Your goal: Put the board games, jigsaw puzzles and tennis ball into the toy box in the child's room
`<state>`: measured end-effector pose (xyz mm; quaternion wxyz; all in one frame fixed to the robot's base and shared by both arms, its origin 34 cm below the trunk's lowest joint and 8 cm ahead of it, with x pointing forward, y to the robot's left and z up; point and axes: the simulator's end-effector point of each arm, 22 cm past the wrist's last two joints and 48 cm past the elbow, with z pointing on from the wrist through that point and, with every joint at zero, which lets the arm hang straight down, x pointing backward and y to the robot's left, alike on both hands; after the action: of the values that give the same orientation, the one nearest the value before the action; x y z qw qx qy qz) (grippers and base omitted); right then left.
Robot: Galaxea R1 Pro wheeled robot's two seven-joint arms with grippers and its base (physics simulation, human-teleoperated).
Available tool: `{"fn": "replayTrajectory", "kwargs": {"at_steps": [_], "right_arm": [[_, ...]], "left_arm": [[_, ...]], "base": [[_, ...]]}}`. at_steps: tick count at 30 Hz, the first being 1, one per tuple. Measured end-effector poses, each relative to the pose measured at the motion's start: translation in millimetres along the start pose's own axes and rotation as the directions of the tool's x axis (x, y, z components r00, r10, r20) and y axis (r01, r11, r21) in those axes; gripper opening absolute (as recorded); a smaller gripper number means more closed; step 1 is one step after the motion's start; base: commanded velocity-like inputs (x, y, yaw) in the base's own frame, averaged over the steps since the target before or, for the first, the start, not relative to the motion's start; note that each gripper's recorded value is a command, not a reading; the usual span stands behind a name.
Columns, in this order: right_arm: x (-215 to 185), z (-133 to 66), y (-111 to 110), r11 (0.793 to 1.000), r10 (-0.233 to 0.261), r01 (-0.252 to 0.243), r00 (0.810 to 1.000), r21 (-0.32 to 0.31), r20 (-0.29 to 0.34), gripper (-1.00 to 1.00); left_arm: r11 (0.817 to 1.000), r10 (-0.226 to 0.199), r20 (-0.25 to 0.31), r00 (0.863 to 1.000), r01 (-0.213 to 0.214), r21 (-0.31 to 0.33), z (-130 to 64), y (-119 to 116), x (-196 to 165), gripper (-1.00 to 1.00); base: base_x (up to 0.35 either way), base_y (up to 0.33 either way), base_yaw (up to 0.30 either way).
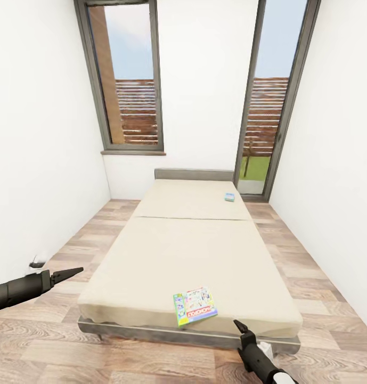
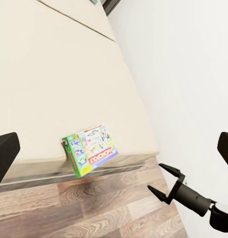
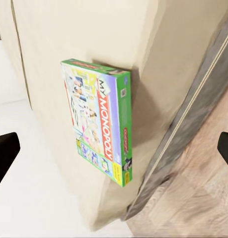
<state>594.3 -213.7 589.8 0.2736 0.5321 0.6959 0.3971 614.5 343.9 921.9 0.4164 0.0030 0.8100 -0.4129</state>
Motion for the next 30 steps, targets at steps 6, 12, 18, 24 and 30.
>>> {"fn": "replayTrajectory", "kwargs": {"at_steps": [6, 12, 18, 24, 30], "right_arm": [[19.9, 7.4, 0.7, 0.999, 0.034, -0.036, 0.997, -0.022, -0.069, 1.00], [37.4, 13.6, 16.3, 0.997, 0.043, -0.050, 0.992, -0.063, -0.117, 1.00], [39.1, 14.0, 19.6, 0.996, 0.041, -0.050, 0.992, -0.070, -0.123, 1.00], [40.7, 14.2, 20.9, 0.996, 0.041, -0.050, 0.991, -0.073, -0.126, 1.00], [39.6, 14.0, 20.8, 0.996, 0.039, -0.049, 0.991, -0.073, -0.124, 1.00]], "left_arm": [[1.000, 0.009, 0.008, 1.000, -0.010, 0.010, 5.3, 2.5, 1.4, 1.00], [1.000, 0.009, 0.010, 1.000, -0.009, 0.027, 13.2, 0.1, 5.8, 1.00], [0.999, 0.005, 0.012, 1.000, -0.005, 0.036, 15.5, -2.0, 6.7, 1.00], [0.999, 0.005, 0.014, 1.000, -0.006, 0.035, 14.9, -1.9, 6.0, 1.00], [0.999, 0.005, 0.014, 1.000, -0.006, 0.035, 14.9, -1.8, 6.0, 1.00]], "base": [[0.000, 0.000, 0.000], [0.000, 0.000, 0.000], [0.000, 0.005, 0.000], [0.000, 0.202, 0.000], [0.000, 0.199, 0.000]]}}
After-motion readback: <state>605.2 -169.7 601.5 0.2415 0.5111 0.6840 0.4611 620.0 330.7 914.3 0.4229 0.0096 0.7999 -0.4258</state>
